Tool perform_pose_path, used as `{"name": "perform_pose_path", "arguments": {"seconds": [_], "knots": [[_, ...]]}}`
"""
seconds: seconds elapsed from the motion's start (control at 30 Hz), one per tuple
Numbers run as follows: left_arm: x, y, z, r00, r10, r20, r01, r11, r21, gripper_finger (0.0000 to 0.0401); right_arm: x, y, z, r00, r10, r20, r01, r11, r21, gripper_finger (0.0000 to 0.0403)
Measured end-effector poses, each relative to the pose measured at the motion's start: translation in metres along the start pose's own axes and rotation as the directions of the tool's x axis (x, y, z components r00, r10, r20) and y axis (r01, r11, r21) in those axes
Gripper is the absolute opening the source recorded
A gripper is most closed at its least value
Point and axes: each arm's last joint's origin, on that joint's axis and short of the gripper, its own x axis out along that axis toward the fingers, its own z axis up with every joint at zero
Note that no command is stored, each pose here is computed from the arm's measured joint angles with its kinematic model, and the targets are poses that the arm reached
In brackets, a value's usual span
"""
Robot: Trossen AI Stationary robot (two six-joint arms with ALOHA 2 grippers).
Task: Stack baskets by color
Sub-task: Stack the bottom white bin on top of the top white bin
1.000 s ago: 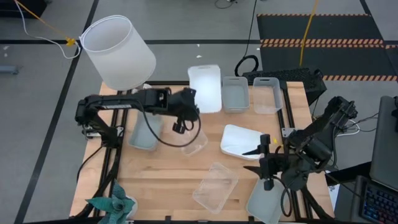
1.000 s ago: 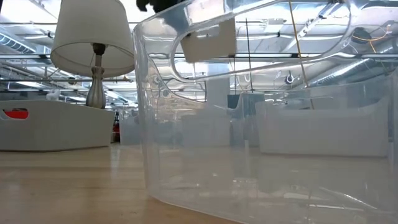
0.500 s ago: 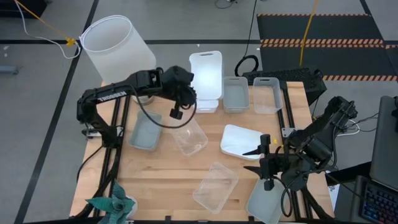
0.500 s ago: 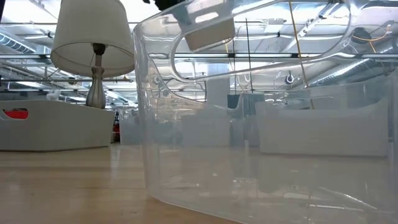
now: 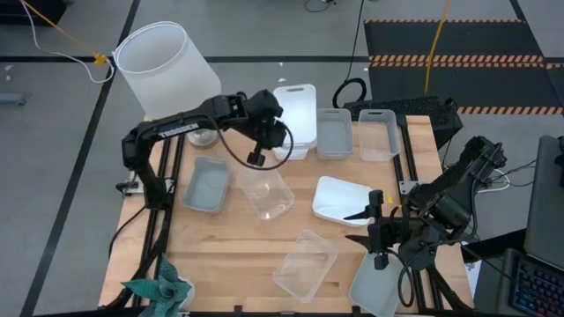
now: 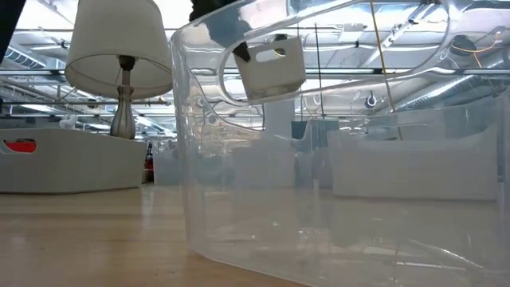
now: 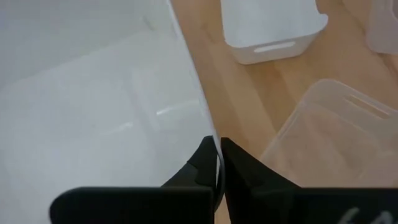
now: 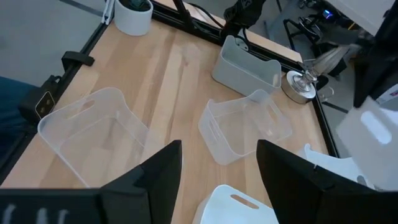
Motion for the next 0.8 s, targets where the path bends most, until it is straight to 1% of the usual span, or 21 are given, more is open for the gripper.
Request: {"name": "perform_pose_path", "arguments": {"seconds": [0.2, 0.37, 0.6, 0.7, 0.8], "knots": [[0.016, 0.009, -0.011, 0.998, -0.029, -0.054, 0.027, 0.998, -0.051, 0.0008, 0.0, 0.0, -0.001, 1.0, 0.0, -0.005, 0.0, 1.0, -0.005, 0.0201], [0.027, 0.014, -0.016, 0.996, -0.06, -0.061, 0.056, 0.996, -0.074, 0.0007, 0.0, 0.0, -0.001, 1.0, 0.0, -0.006, 0.0, 1.0, -0.006, 0.0201], [0.043, 0.021, -0.026, 0.992, -0.081, -0.098, 0.071, 0.992, -0.103, 0.001, 0.0, 0.0, -0.001, 1.0, 0.0, -0.006, 0.0, 1.0, -0.006, 0.0201], [0.05, 0.023, -0.031, 0.987, -0.107, -0.122, 0.092, 0.988, -0.121, 0.0009, 0.0, 0.0, -0.001, 1.0, 0.001, -0.007, -0.001, 1.0, -0.006, 0.0201], [0.052, 0.026, -0.036, 0.985, -0.12, -0.123, 0.103, 0.985, -0.135, 0.0005, 0.0, 0.0, -0.001, 1.0, 0.002, -0.01, -0.002, 1.0, -0.008, 0.0201]]}}
